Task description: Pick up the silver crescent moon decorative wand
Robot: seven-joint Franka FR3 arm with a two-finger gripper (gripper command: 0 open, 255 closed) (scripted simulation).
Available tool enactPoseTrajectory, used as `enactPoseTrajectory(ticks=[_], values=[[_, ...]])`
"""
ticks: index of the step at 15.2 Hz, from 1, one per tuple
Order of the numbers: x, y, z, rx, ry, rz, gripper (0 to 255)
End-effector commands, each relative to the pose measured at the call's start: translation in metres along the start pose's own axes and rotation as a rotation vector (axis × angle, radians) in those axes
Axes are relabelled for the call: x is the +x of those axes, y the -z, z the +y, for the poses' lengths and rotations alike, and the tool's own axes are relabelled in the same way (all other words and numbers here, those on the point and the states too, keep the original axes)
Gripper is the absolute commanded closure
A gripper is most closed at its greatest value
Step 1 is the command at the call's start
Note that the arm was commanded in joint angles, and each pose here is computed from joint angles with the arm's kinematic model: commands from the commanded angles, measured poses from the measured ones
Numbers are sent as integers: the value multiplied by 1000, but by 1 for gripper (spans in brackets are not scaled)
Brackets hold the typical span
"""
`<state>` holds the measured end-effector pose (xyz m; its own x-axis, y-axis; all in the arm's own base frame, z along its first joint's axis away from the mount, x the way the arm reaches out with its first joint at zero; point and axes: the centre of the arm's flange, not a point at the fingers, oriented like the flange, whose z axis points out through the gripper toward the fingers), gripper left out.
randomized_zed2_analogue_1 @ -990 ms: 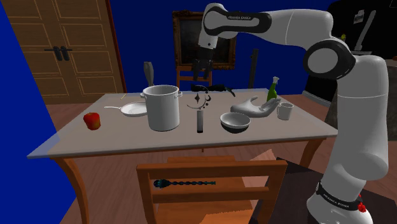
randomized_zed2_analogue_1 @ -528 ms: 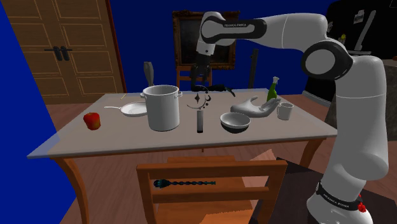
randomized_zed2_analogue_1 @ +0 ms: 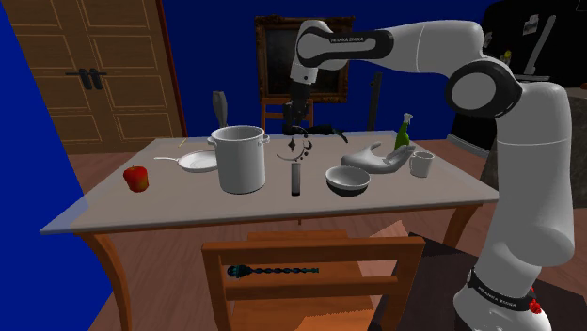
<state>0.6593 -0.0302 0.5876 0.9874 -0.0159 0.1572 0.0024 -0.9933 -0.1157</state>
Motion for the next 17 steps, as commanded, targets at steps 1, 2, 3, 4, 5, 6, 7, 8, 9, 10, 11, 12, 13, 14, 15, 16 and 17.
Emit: enactPoseTrajectory(ticks=[1, 2, 3, 4, 5, 6, 7, 8, 9, 10, 11, 12, 13, 14, 15, 16, 17], values=[[0, -1, 0, 0, 0, -1, 255], [0, -1, 0, 0, 0, -1, 255], [0, -1, 0, 0, 0, -1, 255], [-1, -2, -2, 0, 0, -1, 255], [0, 3, -2, 0, 0, -1, 255], [1, 9, -3, 0, 0, -1, 255], [2, 14, -3, 0, 0, -1, 255], [2, 19, -4, 0, 0, -1, 255], [3, 24, -5, 0, 0, -1, 255], [4, 29, -5, 0, 0, -1, 255], [5, 34, -6, 0, 0, -1, 255], [6, 40, -6, 0, 0, -1, 255], [7, 45, -7, 0, 0, -1, 255], [7, 50, -8, 0, 0, -1, 255], [8, 55, -8, 0, 0, -1, 255], [9, 60, -9, 0, 0, -1, 255], [10, 66, -9, 0, 0, -1, 255]])
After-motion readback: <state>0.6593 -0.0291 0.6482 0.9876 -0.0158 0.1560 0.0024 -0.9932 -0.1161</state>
